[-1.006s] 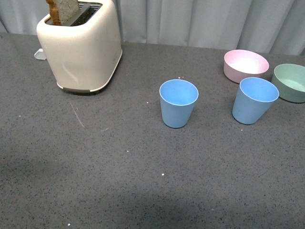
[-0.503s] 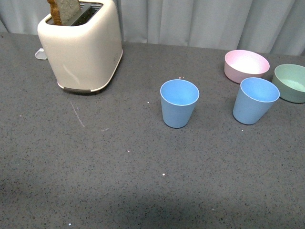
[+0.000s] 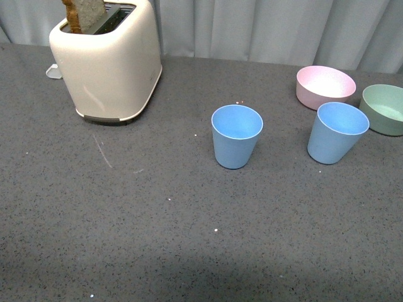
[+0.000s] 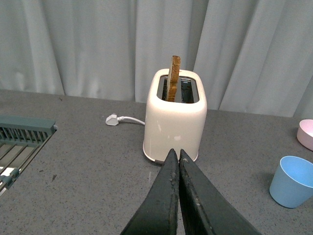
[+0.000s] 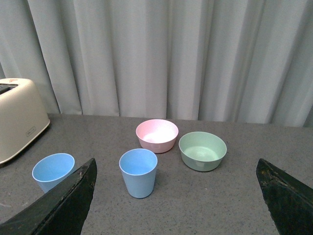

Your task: Stack blue cups with both arms

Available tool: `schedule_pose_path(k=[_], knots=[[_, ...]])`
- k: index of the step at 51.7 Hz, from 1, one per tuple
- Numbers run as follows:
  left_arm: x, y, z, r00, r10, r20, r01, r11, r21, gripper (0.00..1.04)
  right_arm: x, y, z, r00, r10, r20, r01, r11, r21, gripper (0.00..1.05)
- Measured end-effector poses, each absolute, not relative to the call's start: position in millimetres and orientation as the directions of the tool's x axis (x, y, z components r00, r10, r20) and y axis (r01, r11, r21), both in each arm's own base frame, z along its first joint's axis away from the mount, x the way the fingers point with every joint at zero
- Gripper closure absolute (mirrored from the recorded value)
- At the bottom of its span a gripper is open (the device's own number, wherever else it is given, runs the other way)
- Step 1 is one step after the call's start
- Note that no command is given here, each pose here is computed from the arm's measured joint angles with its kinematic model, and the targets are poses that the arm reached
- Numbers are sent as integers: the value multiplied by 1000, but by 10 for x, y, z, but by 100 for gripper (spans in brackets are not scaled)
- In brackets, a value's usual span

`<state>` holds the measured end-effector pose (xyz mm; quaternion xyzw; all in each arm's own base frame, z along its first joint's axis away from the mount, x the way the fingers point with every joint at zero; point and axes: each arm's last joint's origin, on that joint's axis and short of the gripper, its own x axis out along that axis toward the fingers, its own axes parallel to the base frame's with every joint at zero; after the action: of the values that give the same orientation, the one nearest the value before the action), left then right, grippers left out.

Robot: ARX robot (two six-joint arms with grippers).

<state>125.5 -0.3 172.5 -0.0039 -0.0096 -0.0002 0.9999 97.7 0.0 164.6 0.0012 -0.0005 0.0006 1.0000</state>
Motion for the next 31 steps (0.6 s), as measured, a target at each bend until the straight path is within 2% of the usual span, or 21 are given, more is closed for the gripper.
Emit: schedule_pose_path(k=[31], knots=[[1109, -2, 1731, 1000, 0, 23, 1, 1000, -8, 101, 977, 0, 1646, 1000, 1, 2, -1, 1000, 2, 10]])
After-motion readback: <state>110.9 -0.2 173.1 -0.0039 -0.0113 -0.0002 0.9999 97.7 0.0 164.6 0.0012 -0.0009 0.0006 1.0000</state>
